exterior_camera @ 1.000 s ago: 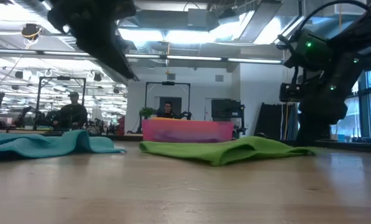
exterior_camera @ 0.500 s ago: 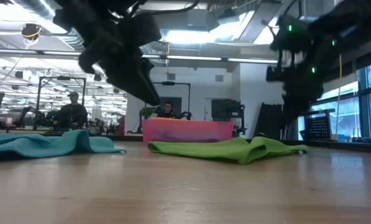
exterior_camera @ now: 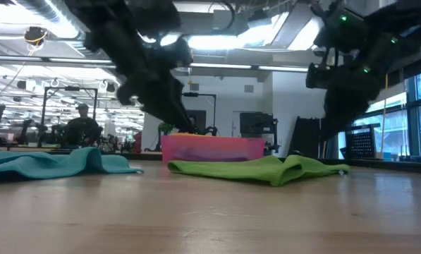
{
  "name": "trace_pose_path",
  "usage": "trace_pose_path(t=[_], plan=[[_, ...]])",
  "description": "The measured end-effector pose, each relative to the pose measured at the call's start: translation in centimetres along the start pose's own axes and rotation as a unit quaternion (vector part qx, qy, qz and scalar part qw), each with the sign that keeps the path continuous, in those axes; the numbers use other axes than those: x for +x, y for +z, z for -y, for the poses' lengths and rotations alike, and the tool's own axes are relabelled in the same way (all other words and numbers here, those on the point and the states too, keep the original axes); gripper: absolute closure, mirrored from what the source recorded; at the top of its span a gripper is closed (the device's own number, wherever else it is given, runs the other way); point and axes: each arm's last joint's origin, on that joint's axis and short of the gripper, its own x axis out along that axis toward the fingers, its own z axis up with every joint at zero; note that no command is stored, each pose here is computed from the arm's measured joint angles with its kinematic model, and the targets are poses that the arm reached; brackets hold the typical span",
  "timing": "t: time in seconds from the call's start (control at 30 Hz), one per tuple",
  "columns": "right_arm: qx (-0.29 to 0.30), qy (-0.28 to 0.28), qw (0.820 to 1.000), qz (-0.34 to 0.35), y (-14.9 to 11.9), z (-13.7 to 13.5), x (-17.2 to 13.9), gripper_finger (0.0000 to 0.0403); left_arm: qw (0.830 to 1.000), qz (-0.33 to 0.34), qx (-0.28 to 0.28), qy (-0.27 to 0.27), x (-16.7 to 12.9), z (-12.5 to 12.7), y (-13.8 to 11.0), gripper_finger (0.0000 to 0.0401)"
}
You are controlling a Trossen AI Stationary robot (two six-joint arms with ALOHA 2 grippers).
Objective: Roll microfiber towels into tight, uniform cylinder then place into a basket
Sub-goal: Fold the green microfiber towel
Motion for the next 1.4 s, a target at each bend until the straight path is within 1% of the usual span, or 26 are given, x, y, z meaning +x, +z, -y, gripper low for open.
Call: trace_pose_path(t=[0.1, 0.17, 0.23, 0.27, 0.3, 0.37, 0.43, 0.53, 0.63, 0.7, 0.77, 0.9, 1.0, 1.13, 1.23, 1.33, 1.4], plan=[[0.006, 0.003, 1.000, -0.004, -1.1, -0.1, 0.5, 0.0348, 0.999, 0.026, -0.020, -0.028, 1.3, -1.2, -0.1, 0.0307], [0.011, -0.012, 1.000, 0.019, -1.3, -0.1, 0.7, 0.0348, 0.998, 0.047, 0.001, -0.037, 2.0, -2.2, -0.2, 0.0307], [0.011, -0.049, 0.998, 0.048, -1.2, 0.0, 0.8, 0.0348, 0.997, 0.070, 0.021, -0.015, 2.4, -3.6, -0.2, 0.0307], [0.013, -0.062, 0.996, 0.062, -1.0, 0.1, 0.8, 0.0348, 0.996, 0.085, 0.011, -0.002, 2.5, -4.3, 0.0, 0.0307], [0.016, -0.069, 0.995, 0.075, -0.8, 0.1, 0.7, 0.0348, 0.995, 0.099, -0.013, 0.008, 2.4, -5.0, 0.1, 0.0307], [0.025, -0.069, 0.993, 0.095, -0.4, 0.0, 0.7, 0.0348, 0.991, 0.118, -0.062, 0.004, 2.3, -5.7, 0.2, 0.0307], [0.031, -0.064, 0.992, 0.105, -0.2, -0.1, 0.7, 0.0348, 0.990, 0.116, -0.073, -0.029, 2.3, -5.6, 0.1, 0.0307], [0.040, -0.063, 0.991, 0.112, -0.1, -0.2, 0.9, 0.0348, 0.992, 0.075, -0.067, -0.070, 2.6, -4.7, -0.7, 0.0307], [0.031, -0.049, 0.994, 0.096, -0.3, -0.3, 1.0, 0.0348, 0.995, 0.034, -0.057, -0.072, 3.4, -4.1, -1.6, 0.0307], [0.041, -0.039, 0.995, 0.081, -0.5, -0.3, 1.0, 0.0348, 0.996, 0.033, -0.061, -0.064, 4.1, -4.2, -1.8, 0.0307], [0.048, -0.038, 0.996, 0.063, -0.8, -0.2, 1.1, 0.0348, 0.995, 0.017, -0.068, -0.065, 4.8, -4.2, -2.4, 0.0307], [0.061, -0.058, 0.996, 0.025, -1.6, 0.1, 1.1, 0.0348, 0.994, -0.017, -0.081, -0.069, 6.1, -4.3, -3.8, 0.0307], [0.071, -0.078, 0.994, -0.009, -2.3, 0.5, 1.1, 0.0348, 0.993, -0.020, -0.093, -0.075, 6.5, -4.4, -4.0, 0.0307], [0.085, -0.130, 0.988, -0.019, -2.8, 1.2, 1.0, 0.0348, 0.988, -0.019, -0.118, -0.100, 6.5, -4.3, -4.1, 0.0307], [0.088, -0.157, 0.984, -0.009, -2.7, 1.6, 1.0, 0.0348, 0.980, -0.009, -0.143, -0.141, 6.4, -3.8, -3.8, 0.0307], [0.086, -0.171, 0.981, -0.005, -2.5, 2.1, 1.0, 0.0348, 0.970, -0.010, -0.143, -0.198, 6.3, -2.7, -3.5, 0.0307], [0.088, -0.177, 0.980, -0.005, -2.4, 2.4, 1.1, 0.0348, 0.959, -0.013, -0.143, -0.246, 6.1, -1.7, -3.2, 0.0307]])
